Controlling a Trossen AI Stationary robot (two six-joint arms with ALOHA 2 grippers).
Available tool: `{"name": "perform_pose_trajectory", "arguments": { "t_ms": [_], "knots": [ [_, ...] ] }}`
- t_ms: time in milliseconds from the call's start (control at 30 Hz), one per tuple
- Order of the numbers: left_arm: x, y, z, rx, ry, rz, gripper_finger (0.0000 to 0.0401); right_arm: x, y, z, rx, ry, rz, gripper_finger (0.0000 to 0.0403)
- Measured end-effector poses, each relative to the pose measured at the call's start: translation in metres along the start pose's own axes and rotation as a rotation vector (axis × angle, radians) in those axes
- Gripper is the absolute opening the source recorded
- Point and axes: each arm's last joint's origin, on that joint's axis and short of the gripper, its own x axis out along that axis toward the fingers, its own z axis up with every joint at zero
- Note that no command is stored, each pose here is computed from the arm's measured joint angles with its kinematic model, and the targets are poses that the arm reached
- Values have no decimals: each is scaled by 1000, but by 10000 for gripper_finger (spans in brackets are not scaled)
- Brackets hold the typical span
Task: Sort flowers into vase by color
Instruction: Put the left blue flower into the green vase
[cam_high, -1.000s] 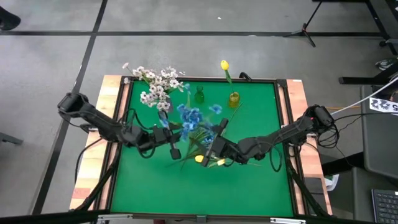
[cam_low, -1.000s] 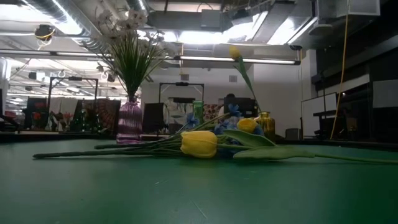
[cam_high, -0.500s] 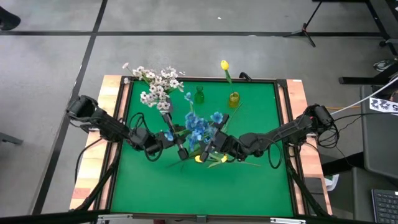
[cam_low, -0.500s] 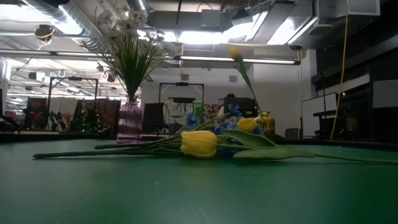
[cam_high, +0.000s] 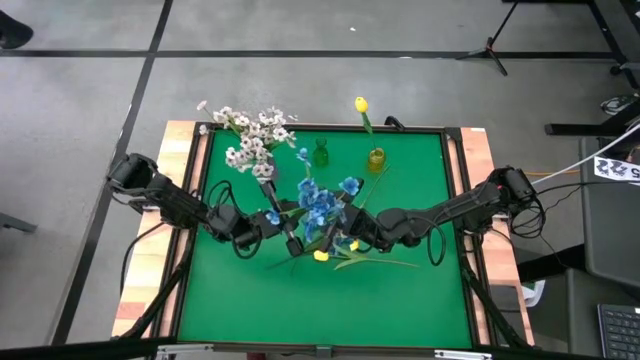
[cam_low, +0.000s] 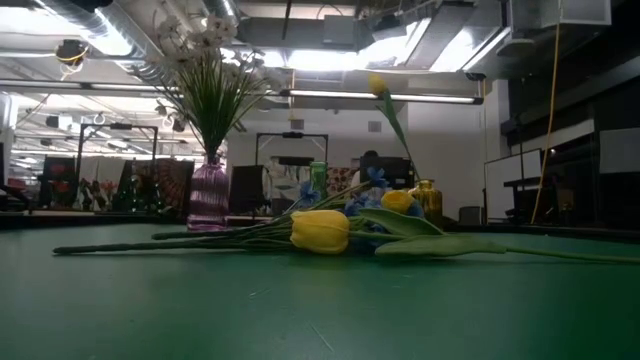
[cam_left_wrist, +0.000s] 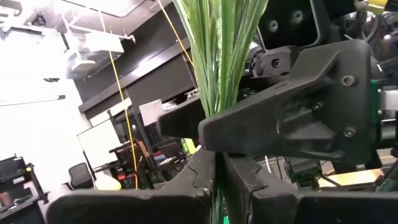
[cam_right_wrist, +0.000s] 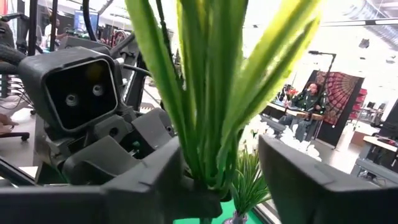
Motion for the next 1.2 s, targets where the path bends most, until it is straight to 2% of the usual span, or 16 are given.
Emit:
{"name": "perform_pose_trajectory", "arguments": {
  "t_ms": [233, 267, 467, 633, 733, 867, 967, 1067, 1200],
  "knots": [
    [0, 0, 0, -7, 0, -1, 11, 0, 0, 0, -15, 1, 4, 33],
    [0, 0, 0, -10, 1, -1, 11, 0, 0, 0, -17, 2, 4, 22],
    [0, -1, -1, -22, 10, -8, 14, 0, 0, -1, -28, 10, -12, 27],
    [-1, -4, -3, 13, 55, -11, 38, -1, 0, -2, -57, 20, -16, 20],
    [-5, -5, -4, 71, 130, 59, 61, -1, -2, 1, -77, 19, -53, 20],
    [-12, -2, -1, 187, 270, 206, 92, -2, -6, 4, -109, 25, -83, 20],
    [-19, -3, 2, 234, 346, 257, 112, 1, -12, 5, -128, 34, -116, 20],
    [-29, -10, 9, 226, 341, 230, 126, 11, -23, -1, -149, 59, -152, 20],
    [-45, -20, 20, 203, 306, 167, 131, 34, -48, -20, -123, 123, -133, 20]
  ]
}}
